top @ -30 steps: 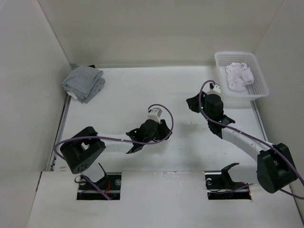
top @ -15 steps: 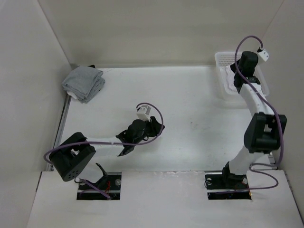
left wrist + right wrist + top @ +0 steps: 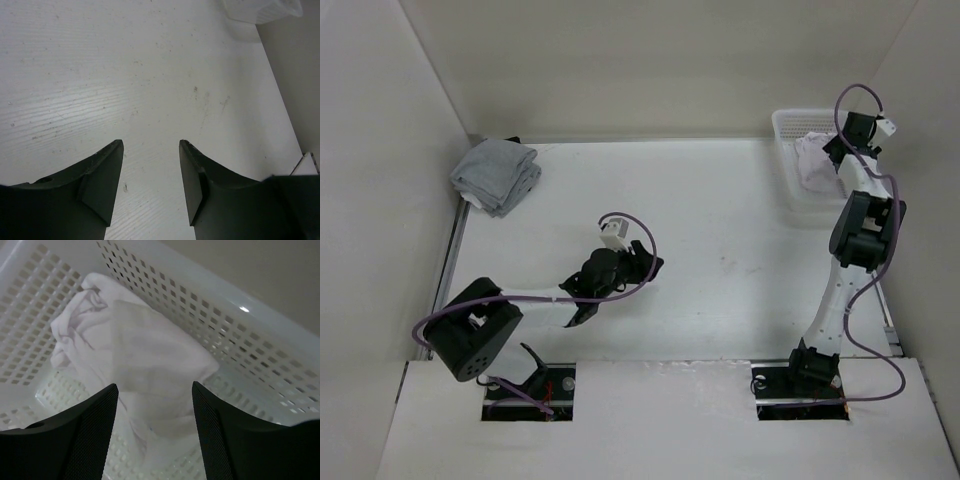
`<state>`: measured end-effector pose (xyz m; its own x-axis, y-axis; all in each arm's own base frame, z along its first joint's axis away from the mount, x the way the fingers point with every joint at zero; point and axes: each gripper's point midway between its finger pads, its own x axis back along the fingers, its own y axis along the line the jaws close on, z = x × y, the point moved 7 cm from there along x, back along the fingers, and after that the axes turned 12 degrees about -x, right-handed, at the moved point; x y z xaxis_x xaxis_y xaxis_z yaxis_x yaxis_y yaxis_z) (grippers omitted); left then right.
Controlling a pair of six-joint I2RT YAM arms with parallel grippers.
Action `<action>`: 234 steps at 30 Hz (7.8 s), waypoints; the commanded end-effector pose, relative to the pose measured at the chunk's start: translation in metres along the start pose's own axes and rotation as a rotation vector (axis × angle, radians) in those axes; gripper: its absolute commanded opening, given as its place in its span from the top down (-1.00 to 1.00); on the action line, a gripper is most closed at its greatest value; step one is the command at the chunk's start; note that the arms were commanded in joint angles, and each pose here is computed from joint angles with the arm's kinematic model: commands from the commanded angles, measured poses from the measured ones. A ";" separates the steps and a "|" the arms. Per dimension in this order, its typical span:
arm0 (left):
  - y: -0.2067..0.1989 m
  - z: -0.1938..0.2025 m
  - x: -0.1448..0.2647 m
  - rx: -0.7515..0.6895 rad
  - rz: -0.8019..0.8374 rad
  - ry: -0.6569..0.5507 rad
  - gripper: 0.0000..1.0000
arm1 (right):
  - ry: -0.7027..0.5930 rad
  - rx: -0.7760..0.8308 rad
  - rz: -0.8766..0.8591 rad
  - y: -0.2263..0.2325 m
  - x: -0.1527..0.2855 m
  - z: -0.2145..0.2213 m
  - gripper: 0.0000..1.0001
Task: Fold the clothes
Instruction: Grab the tank top from the pile, then move the tank top to the center of the board, then flatten the tank top out
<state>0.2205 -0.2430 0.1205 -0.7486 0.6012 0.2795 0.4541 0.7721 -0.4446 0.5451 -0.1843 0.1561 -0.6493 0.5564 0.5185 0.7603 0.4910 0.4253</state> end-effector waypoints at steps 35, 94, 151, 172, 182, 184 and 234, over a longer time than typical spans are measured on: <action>0.022 -0.035 0.009 0.108 -0.006 -0.122 0.09 | -0.390 -0.222 -1.142 0.163 0.478 -0.170 1.00; 0.074 -0.014 -0.085 0.115 -0.373 0.133 0.30 | 0.556 0.379 -0.803 0.044 0.359 0.313 -0.01; -0.007 -0.240 0.097 0.023 -0.242 -0.534 0.98 | 0.510 0.344 -1.221 0.035 0.477 0.196 0.73; 0.041 -0.035 0.104 0.197 -0.471 -0.142 0.26 | 0.836 0.444 -0.913 -0.027 0.443 0.351 -0.08; 0.128 -0.013 0.147 0.362 -0.825 -0.109 0.27 | 0.892 0.621 -1.052 -0.055 0.487 0.377 0.05; 0.139 -0.011 0.155 0.397 -0.892 -0.094 0.29 | 0.884 0.641 -1.050 -0.054 0.485 0.382 0.07; 0.050 0.056 0.122 0.300 -0.632 0.340 0.24 | 0.816 0.150 -0.919 -0.054 0.378 0.267 0.92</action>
<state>0.1268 -0.1297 0.0779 -0.5986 0.1523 0.7865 -0.1138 0.9556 -0.2717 0.2466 0.1723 0.1203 -0.6767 -0.5597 0.4783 0.0451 0.6169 0.7858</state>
